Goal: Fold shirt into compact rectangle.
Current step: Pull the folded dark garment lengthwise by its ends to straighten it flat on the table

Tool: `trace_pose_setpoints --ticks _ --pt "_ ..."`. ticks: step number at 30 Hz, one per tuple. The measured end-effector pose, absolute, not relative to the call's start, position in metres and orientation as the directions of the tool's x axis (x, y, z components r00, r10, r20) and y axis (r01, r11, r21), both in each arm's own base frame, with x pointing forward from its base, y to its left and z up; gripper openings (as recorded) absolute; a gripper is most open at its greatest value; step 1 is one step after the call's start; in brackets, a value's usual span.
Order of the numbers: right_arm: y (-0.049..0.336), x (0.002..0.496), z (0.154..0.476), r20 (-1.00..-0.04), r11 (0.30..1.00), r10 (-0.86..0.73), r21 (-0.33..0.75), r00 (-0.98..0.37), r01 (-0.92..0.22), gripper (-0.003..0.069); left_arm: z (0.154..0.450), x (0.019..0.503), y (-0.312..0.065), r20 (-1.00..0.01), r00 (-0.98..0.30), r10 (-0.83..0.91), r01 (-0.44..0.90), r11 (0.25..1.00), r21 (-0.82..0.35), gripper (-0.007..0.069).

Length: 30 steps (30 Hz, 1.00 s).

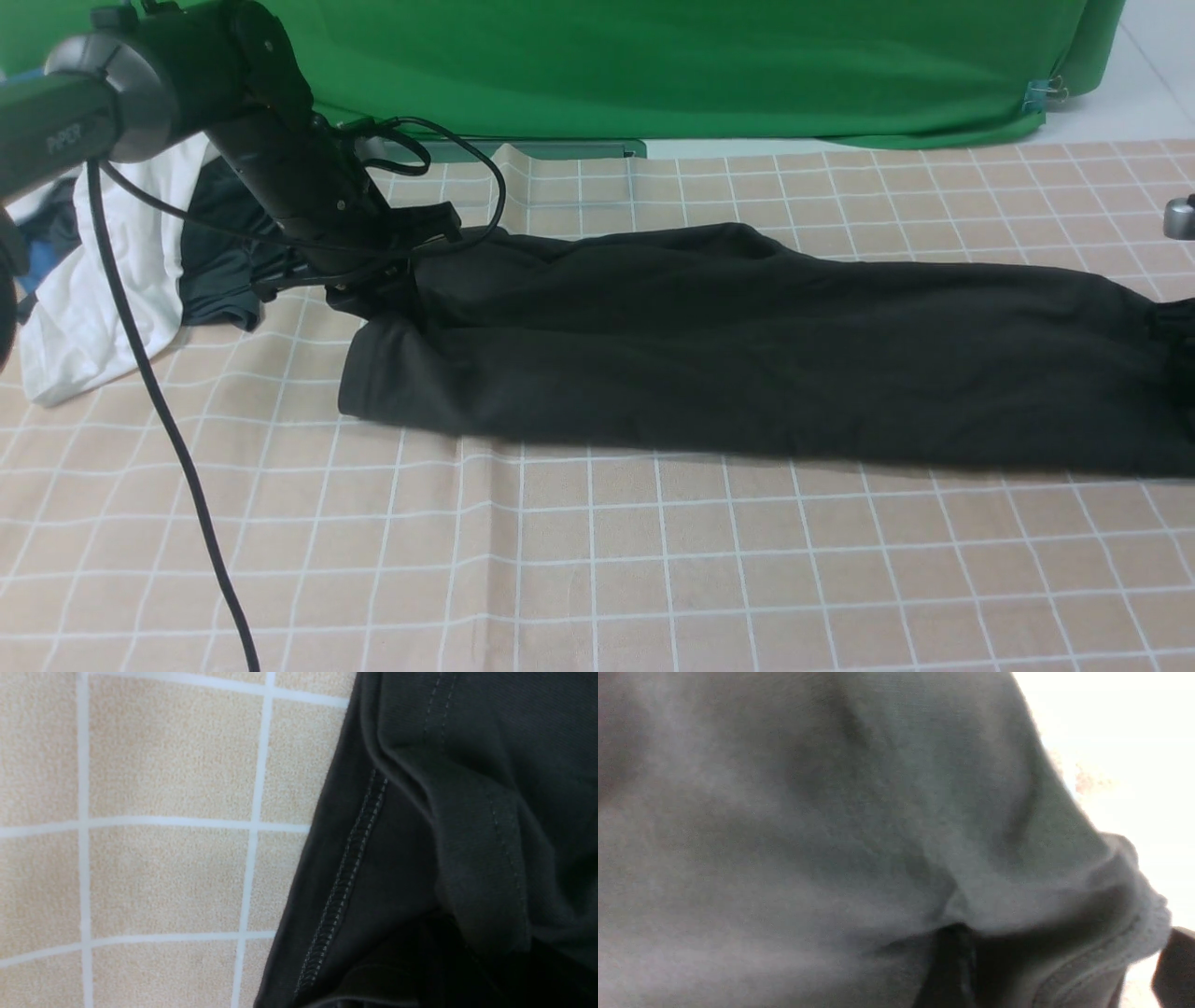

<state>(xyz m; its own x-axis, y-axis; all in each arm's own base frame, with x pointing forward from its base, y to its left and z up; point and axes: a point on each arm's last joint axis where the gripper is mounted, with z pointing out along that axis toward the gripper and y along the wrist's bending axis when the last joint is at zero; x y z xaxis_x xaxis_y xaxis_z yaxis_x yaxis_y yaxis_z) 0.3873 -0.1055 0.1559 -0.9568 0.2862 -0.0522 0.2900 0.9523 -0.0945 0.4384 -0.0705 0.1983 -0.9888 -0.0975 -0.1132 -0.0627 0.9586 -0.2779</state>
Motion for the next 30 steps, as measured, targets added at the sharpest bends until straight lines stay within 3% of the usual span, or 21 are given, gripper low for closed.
trace_pose_setpoints --ticks 3,8,10,20,22,24,27,30 --pt "-0.105 0.388 0.155 -0.048 0.956 0.279 -0.085 -0.959 0.282 0.0450 0.198 0.438 -0.070 -0.113 -0.989 -0.098 -0.063 0.959 -0.278 0.0032" --pt "-0.099 0.389 0.154 -0.045 0.959 0.276 -0.059 -0.960 0.278 0.0195 0.198 0.438 -0.070 -0.114 -0.989 -0.096 -0.062 0.959 -0.278 0.0032" --pt "-0.099 0.389 0.153 -0.044 0.960 0.272 -0.054 -0.961 0.274 0.0127 0.198 0.438 -0.070 -0.114 -0.989 -0.095 -0.060 0.959 -0.278 0.0032" --pt "-0.116 0.386 0.155 -0.019 0.951 0.309 0.009 -0.951 0.309 0.0083 0.198 0.438 -0.071 -0.113 -0.989 -0.097 -0.062 0.958 -0.281 0.0032" --pt "-0.122 0.385 0.154 -0.012 0.944 0.330 0.019 -0.944 0.330 0.0113 0.199 0.438 -0.071 -0.112 -0.989 -0.099 -0.063 0.956 -0.285 0.0032" --pt "-0.126 0.384 0.155 -0.011 0.942 0.336 0.018 -0.942 0.336 0.0204 0.199 0.438 -0.071 -0.112 -0.989 -0.100 -0.064 0.955 -0.288 0.0032" --pt "-0.134 0.381 0.155 -0.011 0.941 0.339 0.000 -0.941 0.339 0.0468 0.199 0.438 -0.071 -0.112 -0.989 -0.099 -0.063 0.956 -0.288 0.0032" --pt "-0.140 0.380 0.156 -0.006 0.939 0.344 -0.013 -0.939 0.344 0.0623 0.199 0.438 -0.071 -0.112 -0.989 -0.099 -0.063 0.956 -0.288 0.0032"
